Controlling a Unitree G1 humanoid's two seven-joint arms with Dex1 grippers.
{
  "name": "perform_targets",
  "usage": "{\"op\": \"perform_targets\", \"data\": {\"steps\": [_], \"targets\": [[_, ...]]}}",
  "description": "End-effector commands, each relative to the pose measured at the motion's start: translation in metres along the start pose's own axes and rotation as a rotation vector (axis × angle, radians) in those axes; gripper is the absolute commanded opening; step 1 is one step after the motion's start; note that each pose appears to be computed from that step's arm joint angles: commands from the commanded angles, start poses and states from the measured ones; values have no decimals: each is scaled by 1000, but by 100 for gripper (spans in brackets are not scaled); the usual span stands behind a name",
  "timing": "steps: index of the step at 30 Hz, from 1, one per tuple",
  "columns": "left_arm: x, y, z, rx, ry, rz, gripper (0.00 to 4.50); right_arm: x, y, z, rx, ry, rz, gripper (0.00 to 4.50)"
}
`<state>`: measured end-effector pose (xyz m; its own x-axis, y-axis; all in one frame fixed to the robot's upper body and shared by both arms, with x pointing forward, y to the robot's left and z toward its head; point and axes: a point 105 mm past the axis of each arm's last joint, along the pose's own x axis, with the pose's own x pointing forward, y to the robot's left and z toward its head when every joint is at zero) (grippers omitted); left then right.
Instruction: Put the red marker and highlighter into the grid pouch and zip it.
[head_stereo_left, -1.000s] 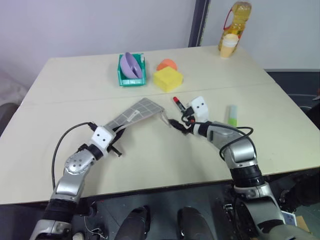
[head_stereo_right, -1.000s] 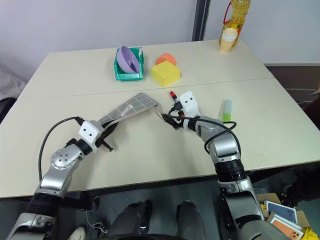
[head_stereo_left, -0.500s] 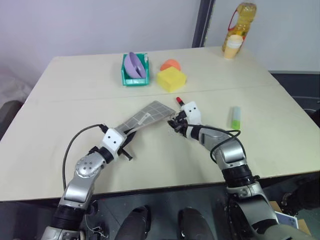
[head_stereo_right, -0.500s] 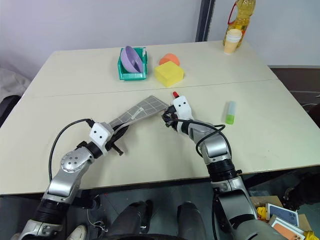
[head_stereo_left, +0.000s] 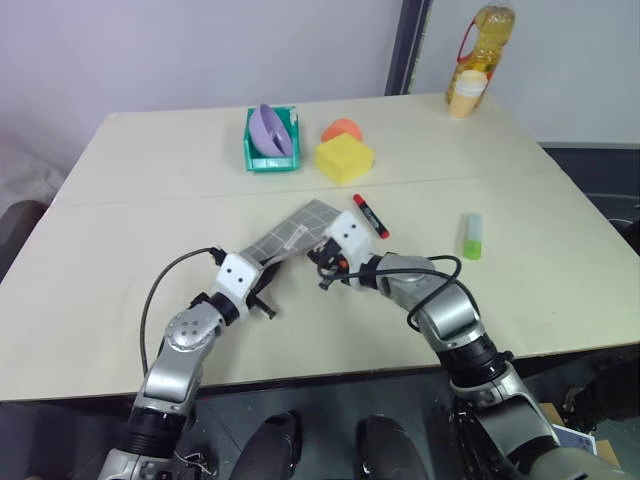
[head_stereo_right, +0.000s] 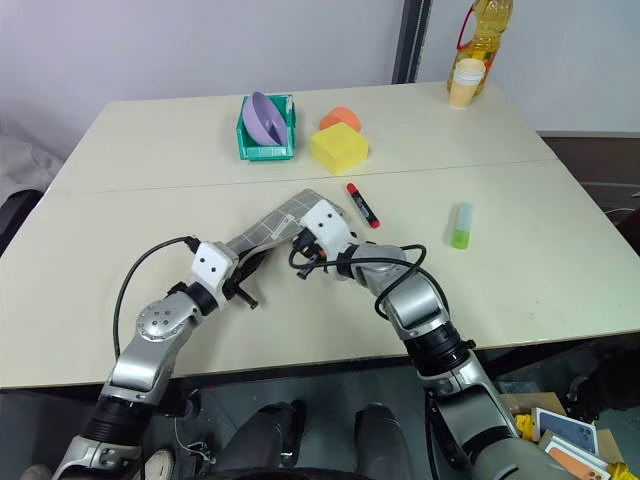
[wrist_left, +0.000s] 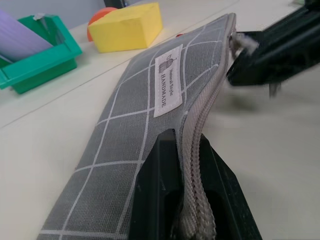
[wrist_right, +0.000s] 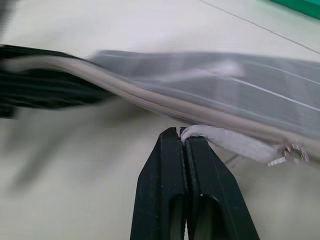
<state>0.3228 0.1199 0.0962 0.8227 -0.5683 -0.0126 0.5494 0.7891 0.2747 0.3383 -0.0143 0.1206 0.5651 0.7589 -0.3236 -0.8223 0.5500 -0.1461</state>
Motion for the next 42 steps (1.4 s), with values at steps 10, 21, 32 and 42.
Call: {"op": "perform_targets", "data": {"steps": [10, 21, 32, 42], "targets": [[13, -6, 20, -4, -55, 18, 0, 0, 67, 35, -171, -85, 298, 3], [8, 10, 19, 52, -37, 103, 0, -39, -21, 14, -113, 6, -8, 385], [7, 22, 1, 89, 44, 205, 0, -60, -132, -20, 95, 56, -493, 385], [7, 21, 3, 59, 35, 206, 0, -43, -142, -34, 176, 28, -525, 138]]}}
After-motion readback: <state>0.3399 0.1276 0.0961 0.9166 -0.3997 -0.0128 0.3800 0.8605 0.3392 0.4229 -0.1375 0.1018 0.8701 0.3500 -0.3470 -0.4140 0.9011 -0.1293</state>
